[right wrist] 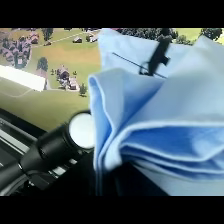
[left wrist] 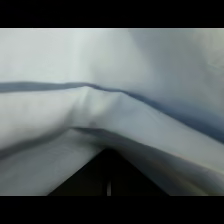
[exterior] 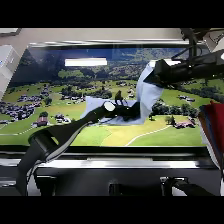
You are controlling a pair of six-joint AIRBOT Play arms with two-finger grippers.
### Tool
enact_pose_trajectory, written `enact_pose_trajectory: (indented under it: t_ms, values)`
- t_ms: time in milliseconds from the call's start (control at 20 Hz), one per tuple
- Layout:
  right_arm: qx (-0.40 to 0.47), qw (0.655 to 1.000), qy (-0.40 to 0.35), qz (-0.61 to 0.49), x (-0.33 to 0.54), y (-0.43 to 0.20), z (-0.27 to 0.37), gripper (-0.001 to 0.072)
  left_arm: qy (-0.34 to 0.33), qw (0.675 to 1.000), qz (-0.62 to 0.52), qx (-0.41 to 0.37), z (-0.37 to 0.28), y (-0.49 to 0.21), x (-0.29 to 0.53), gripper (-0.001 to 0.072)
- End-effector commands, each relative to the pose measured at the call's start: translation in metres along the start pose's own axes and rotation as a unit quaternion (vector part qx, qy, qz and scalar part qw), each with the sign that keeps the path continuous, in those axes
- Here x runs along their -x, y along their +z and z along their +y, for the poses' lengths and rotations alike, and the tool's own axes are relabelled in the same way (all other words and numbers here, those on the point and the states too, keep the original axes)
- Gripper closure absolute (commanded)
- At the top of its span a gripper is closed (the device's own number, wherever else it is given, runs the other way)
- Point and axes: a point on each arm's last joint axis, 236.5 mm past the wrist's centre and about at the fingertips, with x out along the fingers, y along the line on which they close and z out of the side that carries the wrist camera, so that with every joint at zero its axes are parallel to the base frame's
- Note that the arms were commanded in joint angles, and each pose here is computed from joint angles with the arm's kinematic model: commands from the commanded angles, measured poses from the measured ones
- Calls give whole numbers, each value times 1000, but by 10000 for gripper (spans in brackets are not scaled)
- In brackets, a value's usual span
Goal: Fold the clothes and pants, and hang the long-sleeved shirts on hangers.
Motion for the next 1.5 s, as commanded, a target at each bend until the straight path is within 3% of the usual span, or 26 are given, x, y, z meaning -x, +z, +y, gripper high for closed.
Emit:
enact_pose_trajectory:
  t_ms: [0, 100, 200, 350, 450, 600, 800, 850, 900, 950, 1200, 1350, 1450]
  values:
    - [-6, 1000, -5, -18, -12, 8, 7, 669, -27, 999, -4, 16, -7, -4, -14, 682]
    - [-13, 1000, -1, -13, -29, 13, 2, 669, 2, 996, 35, -77, 11, 16, 14, 685]
    - [-16, 1000, 3, 4, -57, 13, -1, 669, 81, 985, 42, -146, 42, 64, 74, 686]
    - [-19, 999, 10, 39, -116, 4, 1, 669, 231, 946, -22, -224, 72, 158, 225, 686]
    - [-22, 998, 17, 63, -164, -9, 5, 669, 293, 922, -98, -233, 68, 202, 345, 684]
    - [-42, 995, 36, 84, -240, -31, 15, 668, 307, 900, -213, -225, 39, 216, 491, 683]
    - [-96, 990, 69, 72, -332, -58, 32, 661, 312, 866, -299, -250, -6, 184, 588, 683]
    - [-120, 987, 83, 72, -347, -66, 38, 519, 310, 862, -309, -258, -16, 176, 595, 683]
    - [-145, 982, 97, 75, -357, -71, 44, 225, 309, 857, -313, -268, -23, 169, 599, 683]
    - [-157, 979, 109, 76, -361, -72, 49, 20, 309, 855, -313, -275, -28, 164, 599, 683]
    - [-115, 986, 99, 68, -274, -13, 3, 8, 312, 857, -301, -277, -24, 161, 595, 683]
    - [-104, 991, -35, 79, -184, 9, -111, 17, 312, 857, -302, -277, -24, 162, 595, 682]
    - [-155, 964, -161, 146, -127, -22, -205, 45, 312, 857, -302, -277, -24, 161, 595, 683]
